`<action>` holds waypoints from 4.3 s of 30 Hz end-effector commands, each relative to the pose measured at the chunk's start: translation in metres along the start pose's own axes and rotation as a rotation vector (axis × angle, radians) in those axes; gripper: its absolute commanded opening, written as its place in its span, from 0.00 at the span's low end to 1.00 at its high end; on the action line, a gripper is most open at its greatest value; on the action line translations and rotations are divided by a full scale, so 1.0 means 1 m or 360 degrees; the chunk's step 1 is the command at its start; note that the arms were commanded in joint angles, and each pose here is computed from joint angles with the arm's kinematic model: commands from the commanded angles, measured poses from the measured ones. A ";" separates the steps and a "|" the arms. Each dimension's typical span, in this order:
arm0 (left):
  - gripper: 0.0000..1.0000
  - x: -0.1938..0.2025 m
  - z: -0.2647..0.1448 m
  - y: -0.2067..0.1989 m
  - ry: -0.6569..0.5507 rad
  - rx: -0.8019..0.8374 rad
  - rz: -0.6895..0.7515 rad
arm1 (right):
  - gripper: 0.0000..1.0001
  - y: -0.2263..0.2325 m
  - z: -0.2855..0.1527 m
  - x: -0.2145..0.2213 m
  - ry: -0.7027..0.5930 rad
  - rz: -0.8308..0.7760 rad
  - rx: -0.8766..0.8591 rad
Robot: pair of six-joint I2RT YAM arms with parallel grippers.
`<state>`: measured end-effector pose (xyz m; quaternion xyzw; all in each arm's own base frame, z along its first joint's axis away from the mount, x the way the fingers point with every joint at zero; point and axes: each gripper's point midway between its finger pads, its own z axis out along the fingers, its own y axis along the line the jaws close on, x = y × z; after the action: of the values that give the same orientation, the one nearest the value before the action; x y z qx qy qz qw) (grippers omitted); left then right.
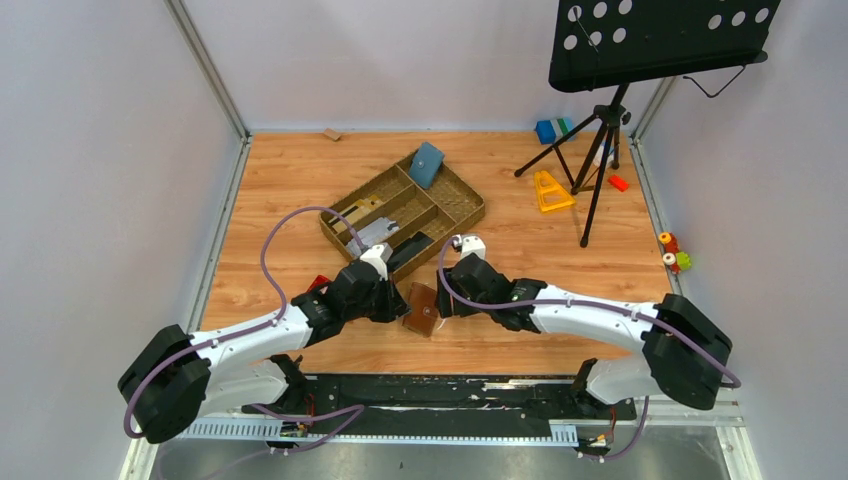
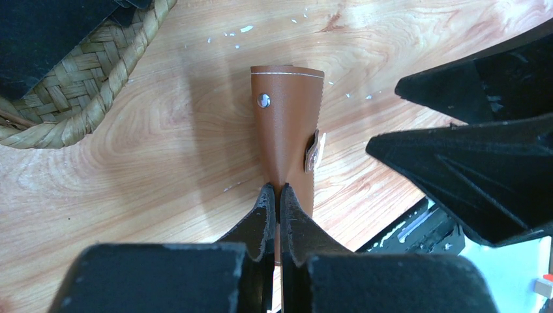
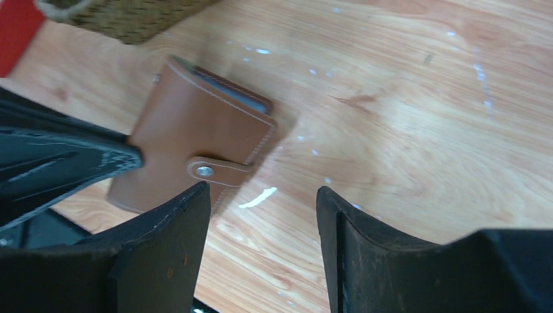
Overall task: Take the credit cards out of the card holder
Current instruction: Open the card holder at the center of the board.
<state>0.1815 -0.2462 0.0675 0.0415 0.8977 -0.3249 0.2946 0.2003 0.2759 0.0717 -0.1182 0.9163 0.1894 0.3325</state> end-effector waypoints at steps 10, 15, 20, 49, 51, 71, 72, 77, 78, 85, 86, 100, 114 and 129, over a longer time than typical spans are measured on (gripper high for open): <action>0.00 -0.011 -0.001 -0.016 -0.0071 0.0112 -0.0013 | 0.58 0.026 0.025 0.004 0.0070 -0.0031 -0.0041; 0.00 -0.011 0.000 -0.014 -0.0071 0.0099 -0.0006 | 0.54 -0.002 0.025 0.017 0.0109 -0.0066 0.0145; 0.00 -0.012 -0.001 -0.013 -0.0077 0.0084 0.0002 | 0.52 -0.020 0.017 0.020 0.0103 -0.0096 0.0260; 0.00 -0.012 -0.001 -0.015 -0.0082 0.0103 -0.0016 | 0.49 -0.007 0.032 0.019 0.0140 -0.0162 0.0330; 0.00 -0.012 -0.002 -0.014 -0.0084 0.0091 -0.0014 | 0.48 -0.016 0.028 0.019 0.0121 -0.0167 0.0385; 0.00 -0.006 0.000 -0.009 -0.0043 0.0072 -0.0003 | 0.46 -0.034 0.000 0.002 -0.0034 -0.0154 0.0296; 0.00 -0.005 0.000 -0.009 -0.0038 0.0073 0.0002 | 0.46 -0.032 -0.002 0.000 -0.0049 -0.0142 0.0264; 0.00 -0.003 0.002 -0.010 -0.0017 0.0079 0.0013 | 0.46 -0.042 -0.003 -0.002 0.0013 -0.0060 0.0199; 0.00 -0.002 0.002 -0.009 -0.0011 0.0077 0.0015 | 0.45 -0.044 -0.002 -0.001 0.0029 -0.0050 0.0182; 0.00 -0.002 0.002 -0.010 -0.0008 0.0082 0.0018 | 0.46 -0.011 -0.009 -0.007 -0.0046 -0.0097 -0.0191; 0.00 -0.002 0.002 -0.010 -0.0010 0.0085 0.0020 | 0.47 -0.007 -0.010 -0.007 -0.0058 -0.0099 -0.0242; 0.00 -0.004 0.001 -0.018 -0.0015 0.0133 0.0028 | 0.99 0.018 -0.015 -0.019 -0.0120 -0.0063 -0.0410; 0.00 -0.003 0.001 -0.021 -0.0014 0.0149 0.0034 | 0.79 0.038 0.006 -0.018 -0.0066 -0.0089 -0.0390; 0.00 -0.004 0.001 -0.021 -0.0011 0.0132 0.0042 | 0.51 0.010 0.016 0.009 0.0089 -0.0078 -0.0177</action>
<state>0.1729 -0.2542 0.0667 0.0554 0.8946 -0.3439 0.2800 0.1949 0.2935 0.0550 -0.1787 0.9032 0.2471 0.3021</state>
